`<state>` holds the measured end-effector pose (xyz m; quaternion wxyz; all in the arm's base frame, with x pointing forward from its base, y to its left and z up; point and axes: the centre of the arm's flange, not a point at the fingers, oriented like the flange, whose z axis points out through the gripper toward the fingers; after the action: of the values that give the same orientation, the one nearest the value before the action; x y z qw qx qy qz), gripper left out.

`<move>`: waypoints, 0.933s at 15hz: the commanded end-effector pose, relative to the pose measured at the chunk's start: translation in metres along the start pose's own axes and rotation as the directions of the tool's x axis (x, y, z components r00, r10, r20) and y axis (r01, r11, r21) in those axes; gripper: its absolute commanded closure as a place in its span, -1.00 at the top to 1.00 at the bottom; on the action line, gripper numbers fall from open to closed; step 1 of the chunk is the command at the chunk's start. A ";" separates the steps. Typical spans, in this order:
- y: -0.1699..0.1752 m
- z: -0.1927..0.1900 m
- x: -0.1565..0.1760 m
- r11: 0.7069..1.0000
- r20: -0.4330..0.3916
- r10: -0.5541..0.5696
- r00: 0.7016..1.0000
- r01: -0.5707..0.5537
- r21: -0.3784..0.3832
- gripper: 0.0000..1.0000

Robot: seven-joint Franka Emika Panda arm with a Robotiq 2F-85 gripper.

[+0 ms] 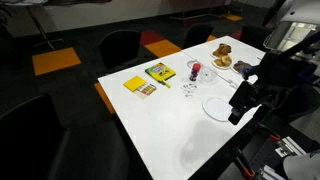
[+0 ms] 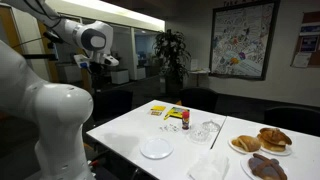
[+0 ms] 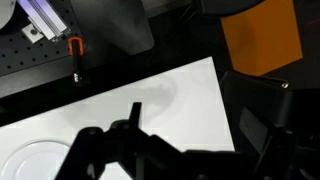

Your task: Pick up the glass lid and put it on the glass bowl

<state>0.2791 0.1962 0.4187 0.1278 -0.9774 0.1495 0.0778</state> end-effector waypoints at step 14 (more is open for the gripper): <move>0.107 -0.019 0.086 0.994 -0.293 0.099 0.951 -0.110 -0.018 1.00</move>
<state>0.3181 0.1072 0.4235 0.1003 -0.9707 0.2179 -0.0145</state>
